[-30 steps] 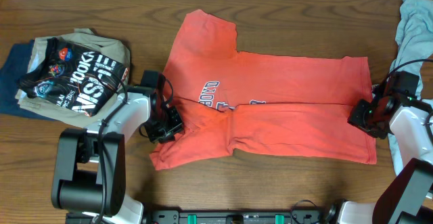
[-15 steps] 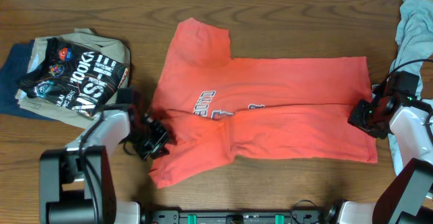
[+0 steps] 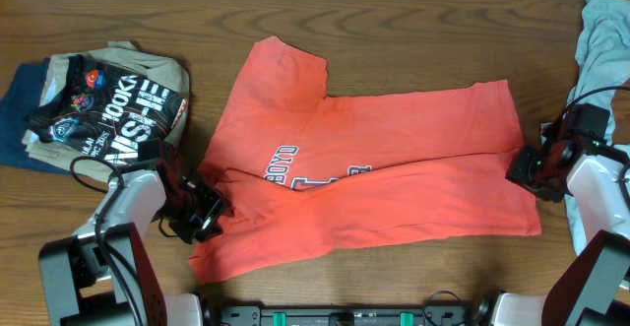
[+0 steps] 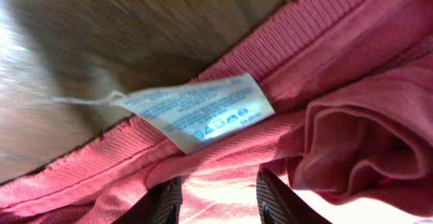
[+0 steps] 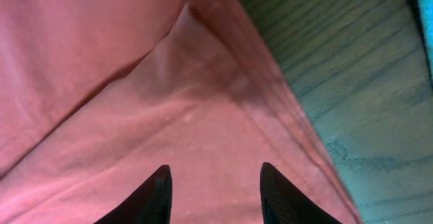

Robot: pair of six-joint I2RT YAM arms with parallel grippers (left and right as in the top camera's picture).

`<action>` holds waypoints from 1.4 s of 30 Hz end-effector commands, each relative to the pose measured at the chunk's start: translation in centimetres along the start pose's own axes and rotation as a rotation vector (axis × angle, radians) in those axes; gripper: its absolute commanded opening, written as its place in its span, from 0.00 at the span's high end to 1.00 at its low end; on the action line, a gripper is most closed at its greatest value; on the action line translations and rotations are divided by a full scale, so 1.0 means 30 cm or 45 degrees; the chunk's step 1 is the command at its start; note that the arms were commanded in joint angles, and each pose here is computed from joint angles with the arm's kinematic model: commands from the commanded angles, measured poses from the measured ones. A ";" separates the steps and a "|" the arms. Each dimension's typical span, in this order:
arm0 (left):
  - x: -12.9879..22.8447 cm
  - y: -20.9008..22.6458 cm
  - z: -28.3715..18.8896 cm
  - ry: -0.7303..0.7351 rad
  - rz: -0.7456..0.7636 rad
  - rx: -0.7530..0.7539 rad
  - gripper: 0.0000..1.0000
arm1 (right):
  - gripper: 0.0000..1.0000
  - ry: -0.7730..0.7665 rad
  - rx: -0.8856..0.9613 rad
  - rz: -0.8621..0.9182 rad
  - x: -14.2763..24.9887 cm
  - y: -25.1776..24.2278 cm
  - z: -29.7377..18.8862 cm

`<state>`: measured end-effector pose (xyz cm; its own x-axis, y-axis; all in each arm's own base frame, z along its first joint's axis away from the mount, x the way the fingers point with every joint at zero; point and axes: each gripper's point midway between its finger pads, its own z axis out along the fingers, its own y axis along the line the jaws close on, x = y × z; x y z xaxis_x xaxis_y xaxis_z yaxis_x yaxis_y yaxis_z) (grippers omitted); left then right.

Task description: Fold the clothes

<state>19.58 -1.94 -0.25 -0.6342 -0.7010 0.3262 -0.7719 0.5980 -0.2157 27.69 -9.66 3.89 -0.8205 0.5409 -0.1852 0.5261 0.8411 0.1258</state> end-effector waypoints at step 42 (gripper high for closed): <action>-0.566 -0.879 -0.159 -0.837 1.291 0.058 0.00 | 0.09 0.114 -0.112 -0.015 0.074 0.053 -0.002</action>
<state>50.04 -4.18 4.85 -0.8502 -0.0134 -0.5262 0.0847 0.9832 -0.1620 26.67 -7.64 3.74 -0.8399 0.5325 -0.1049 0.5074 0.8390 0.1963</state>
